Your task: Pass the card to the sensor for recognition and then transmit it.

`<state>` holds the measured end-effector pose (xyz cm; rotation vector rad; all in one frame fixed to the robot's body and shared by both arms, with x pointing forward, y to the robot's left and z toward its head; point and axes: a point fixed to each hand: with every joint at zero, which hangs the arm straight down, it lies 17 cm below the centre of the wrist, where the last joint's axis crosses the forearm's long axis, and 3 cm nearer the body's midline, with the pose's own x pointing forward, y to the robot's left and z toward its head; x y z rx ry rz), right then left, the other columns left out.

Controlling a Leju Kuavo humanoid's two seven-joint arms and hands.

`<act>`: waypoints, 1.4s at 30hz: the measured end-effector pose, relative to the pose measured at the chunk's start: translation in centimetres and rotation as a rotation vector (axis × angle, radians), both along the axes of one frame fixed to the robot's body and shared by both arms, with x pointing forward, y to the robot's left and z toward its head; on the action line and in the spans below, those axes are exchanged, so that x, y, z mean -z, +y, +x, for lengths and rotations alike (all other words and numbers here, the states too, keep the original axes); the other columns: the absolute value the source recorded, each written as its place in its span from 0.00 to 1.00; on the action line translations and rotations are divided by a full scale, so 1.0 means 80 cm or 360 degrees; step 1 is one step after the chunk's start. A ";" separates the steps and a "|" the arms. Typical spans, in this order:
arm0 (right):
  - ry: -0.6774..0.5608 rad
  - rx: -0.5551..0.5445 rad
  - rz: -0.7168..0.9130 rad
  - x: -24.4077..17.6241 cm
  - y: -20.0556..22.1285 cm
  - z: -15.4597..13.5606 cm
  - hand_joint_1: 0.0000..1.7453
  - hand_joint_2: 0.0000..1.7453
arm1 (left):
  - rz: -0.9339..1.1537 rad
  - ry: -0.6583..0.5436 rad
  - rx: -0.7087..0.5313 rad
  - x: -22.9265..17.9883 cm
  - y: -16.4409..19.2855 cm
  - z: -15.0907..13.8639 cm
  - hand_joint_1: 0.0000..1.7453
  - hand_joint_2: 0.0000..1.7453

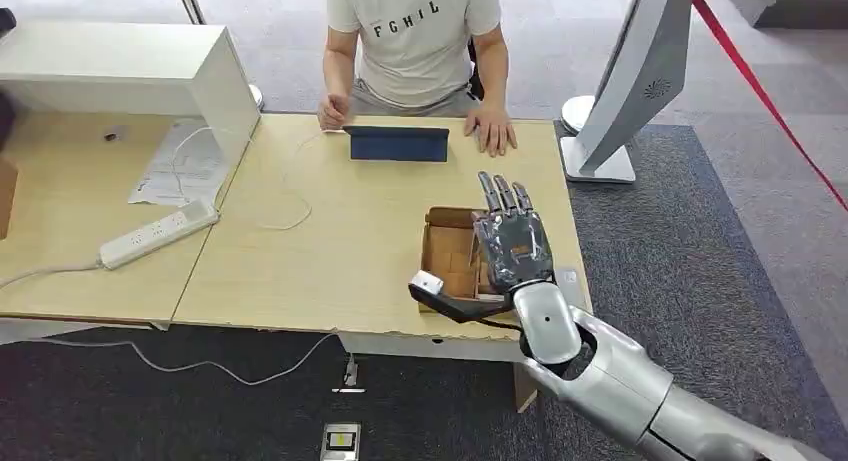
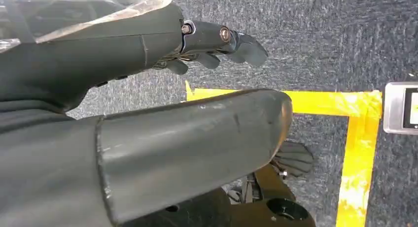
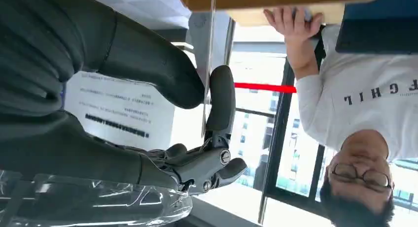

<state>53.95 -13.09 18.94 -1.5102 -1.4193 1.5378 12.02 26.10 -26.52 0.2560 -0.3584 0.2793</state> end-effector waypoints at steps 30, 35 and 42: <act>-0.0071 0.0347 -0.0189 -0.082 -0.027 0.085 1.00 1.00 | -0.0067 -0.0038 0.0017 -0.002 -0.020 0.005 0.00 0.00; -0.0070 0.0355 -0.0210 -0.080 -0.028 0.086 1.00 1.00 | -0.0082 0.0001 0.0008 0.000 -0.024 -0.001 0.00 0.00; -0.0067 0.0360 -0.0215 -0.078 -0.029 0.087 1.00 1.00 | -0.0086 0.0027 0.0003 0.001 -0.024 -0.004 0.00 0.00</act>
